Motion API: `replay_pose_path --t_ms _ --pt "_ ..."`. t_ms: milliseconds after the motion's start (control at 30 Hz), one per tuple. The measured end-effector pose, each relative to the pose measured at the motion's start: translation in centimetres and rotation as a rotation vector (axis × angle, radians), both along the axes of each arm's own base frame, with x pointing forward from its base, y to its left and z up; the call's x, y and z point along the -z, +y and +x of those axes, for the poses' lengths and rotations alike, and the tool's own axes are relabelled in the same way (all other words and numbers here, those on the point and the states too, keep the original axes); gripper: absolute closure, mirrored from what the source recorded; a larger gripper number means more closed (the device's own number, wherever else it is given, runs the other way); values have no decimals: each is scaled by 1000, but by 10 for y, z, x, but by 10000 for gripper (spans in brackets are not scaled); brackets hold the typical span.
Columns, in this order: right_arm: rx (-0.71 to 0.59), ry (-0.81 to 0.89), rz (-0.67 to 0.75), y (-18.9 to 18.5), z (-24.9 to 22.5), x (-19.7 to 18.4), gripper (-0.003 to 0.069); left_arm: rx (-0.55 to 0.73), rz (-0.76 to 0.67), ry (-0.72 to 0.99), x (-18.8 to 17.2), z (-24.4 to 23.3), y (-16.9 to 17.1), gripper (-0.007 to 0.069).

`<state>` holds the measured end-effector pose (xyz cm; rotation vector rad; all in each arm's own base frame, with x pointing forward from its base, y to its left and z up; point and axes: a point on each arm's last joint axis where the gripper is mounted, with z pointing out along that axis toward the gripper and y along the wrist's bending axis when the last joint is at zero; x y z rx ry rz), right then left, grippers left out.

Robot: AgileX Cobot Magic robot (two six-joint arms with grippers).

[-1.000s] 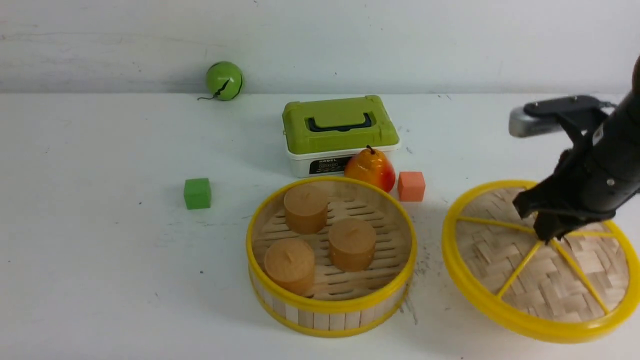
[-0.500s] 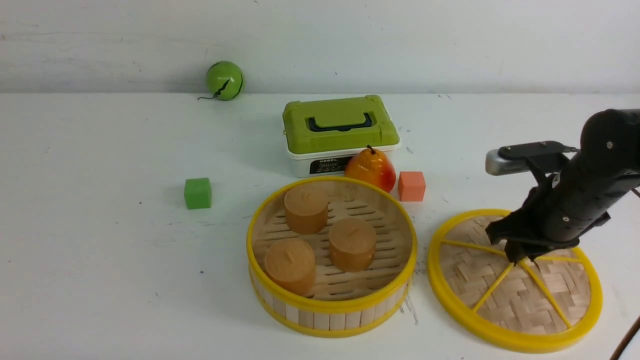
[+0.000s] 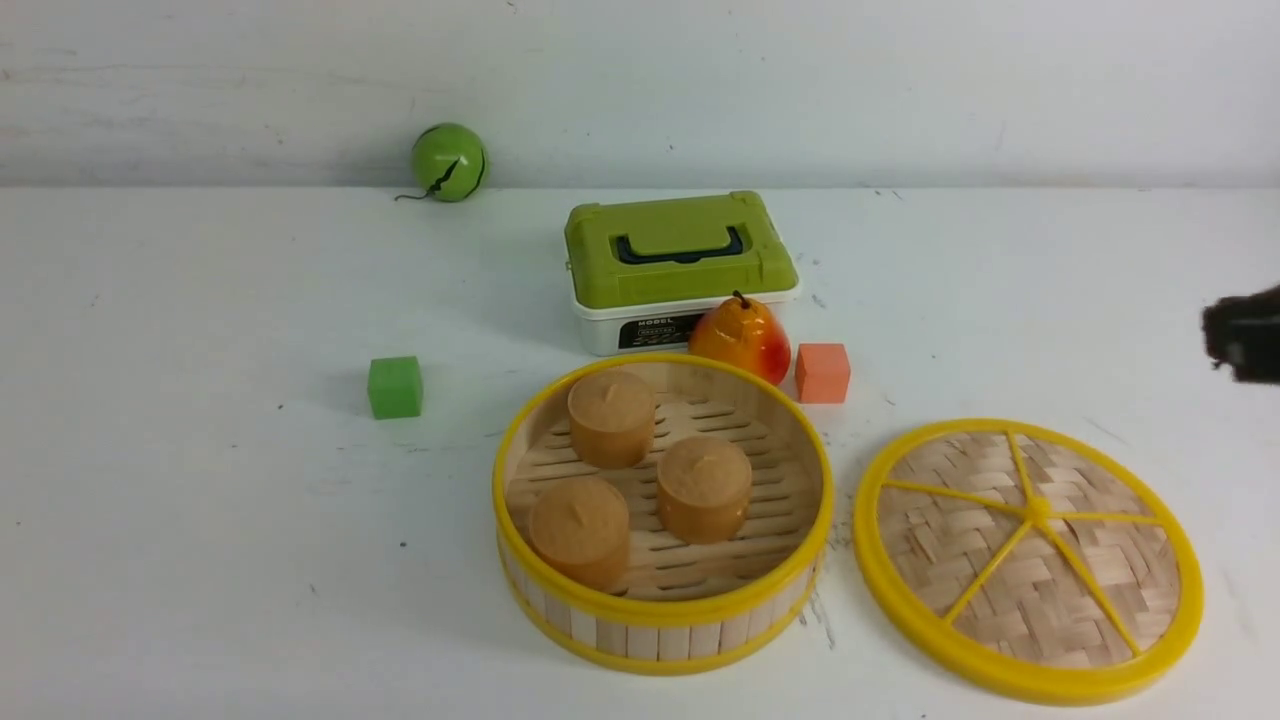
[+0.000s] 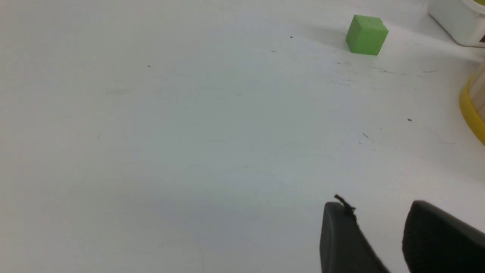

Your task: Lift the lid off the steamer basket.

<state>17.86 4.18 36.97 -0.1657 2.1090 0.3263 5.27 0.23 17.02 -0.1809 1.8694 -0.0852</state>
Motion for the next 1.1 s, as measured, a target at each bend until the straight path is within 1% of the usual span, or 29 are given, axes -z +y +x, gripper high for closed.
replay_pose_path --t_ms 33,167,433,567,867,967,1000,1067,1100 --pt "-7 -54 22 -2 -20 -1 680 0 0 0 0 0 0 386" --pt "-17 -154 47 -5 -53 1 681 0 0 0 0 0 0 386" --pt "-11 -256 52 -11 -92 18 681 0 0 0 0 0 0 386" --pt "10 -307 30 -15 -95 23 681 0 0 0 0 0 0 386" --pt "36 -328 -51 -19 -91 36 680 0 0 0 0 0 0 386" --pt "57 -358 -88 -22 -90 50 680 0 0 0 0 0 0 386" --pt "80 -398 -120 -25 -92 62 680 0 0 0 0 0 0 386" --pt "125 -443 -137 -30 -98 79 680 0 0 0 0 0 0 386" --pt "129 -442 -138 -30 -98 79 680 0 0 0 0 0 0 386"
